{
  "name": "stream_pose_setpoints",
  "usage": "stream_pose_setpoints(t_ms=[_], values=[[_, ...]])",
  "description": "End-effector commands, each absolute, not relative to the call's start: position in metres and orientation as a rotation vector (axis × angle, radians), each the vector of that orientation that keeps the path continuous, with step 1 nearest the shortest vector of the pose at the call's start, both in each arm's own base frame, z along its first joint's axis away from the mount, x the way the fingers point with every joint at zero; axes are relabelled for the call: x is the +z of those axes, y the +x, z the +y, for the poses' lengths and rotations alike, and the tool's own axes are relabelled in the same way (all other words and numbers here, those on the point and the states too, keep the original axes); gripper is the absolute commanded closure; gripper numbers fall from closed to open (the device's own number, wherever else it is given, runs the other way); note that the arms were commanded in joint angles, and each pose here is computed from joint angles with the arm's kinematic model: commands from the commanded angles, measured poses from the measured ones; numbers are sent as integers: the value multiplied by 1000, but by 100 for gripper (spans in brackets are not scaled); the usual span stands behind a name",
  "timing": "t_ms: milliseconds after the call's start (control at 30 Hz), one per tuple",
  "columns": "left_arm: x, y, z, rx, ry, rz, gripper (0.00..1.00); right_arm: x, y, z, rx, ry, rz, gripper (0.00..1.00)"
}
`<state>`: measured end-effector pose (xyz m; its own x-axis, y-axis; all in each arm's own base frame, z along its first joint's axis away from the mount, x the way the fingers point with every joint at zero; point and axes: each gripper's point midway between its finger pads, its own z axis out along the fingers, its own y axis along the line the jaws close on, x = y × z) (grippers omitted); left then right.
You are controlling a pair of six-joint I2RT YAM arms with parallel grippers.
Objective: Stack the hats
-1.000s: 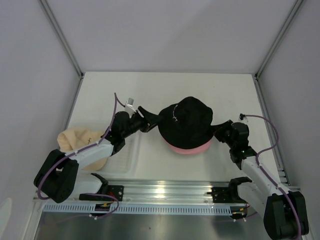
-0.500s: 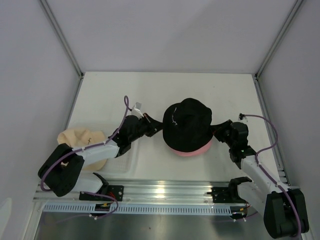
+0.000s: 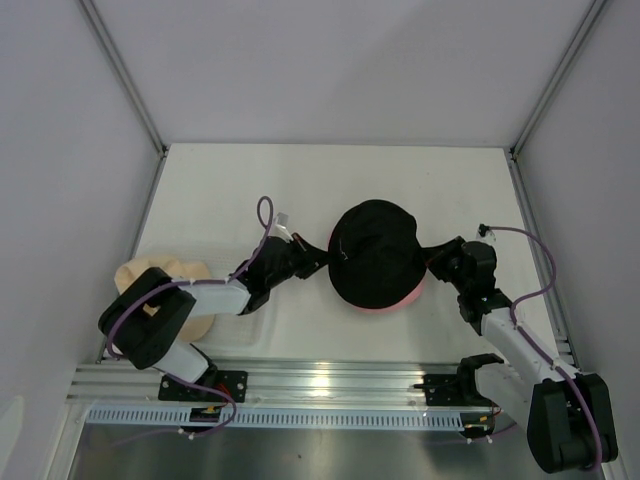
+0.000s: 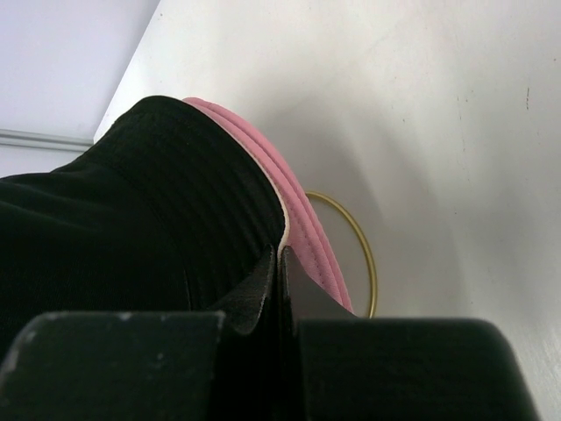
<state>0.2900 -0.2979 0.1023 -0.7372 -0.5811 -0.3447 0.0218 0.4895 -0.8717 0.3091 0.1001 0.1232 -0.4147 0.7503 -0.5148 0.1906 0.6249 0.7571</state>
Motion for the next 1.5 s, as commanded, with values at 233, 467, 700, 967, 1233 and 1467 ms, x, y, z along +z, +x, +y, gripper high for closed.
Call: stream_pose_setpoints(t_ms=[233,467,700,967,1233,1467], values=[[10,253,-253,-854,-428,2420,99,105,304,88,636,733,2020,100],[45,262,-255,-806,-277,2398,91,130,309,92,615,622,2056,62],[125,278,-238,-690,-106,2242,19,176,312,71,493,537,2063,4],[261,304,-145,-505,-271,1973,4,251,322,47,429,483,1937,1],[230,249,32,254,-945,1968,0,246,335,54,486,471,1916,1],[190,195,95,493,-1354,1853,1,230,351,68,573,437,1961,1]])
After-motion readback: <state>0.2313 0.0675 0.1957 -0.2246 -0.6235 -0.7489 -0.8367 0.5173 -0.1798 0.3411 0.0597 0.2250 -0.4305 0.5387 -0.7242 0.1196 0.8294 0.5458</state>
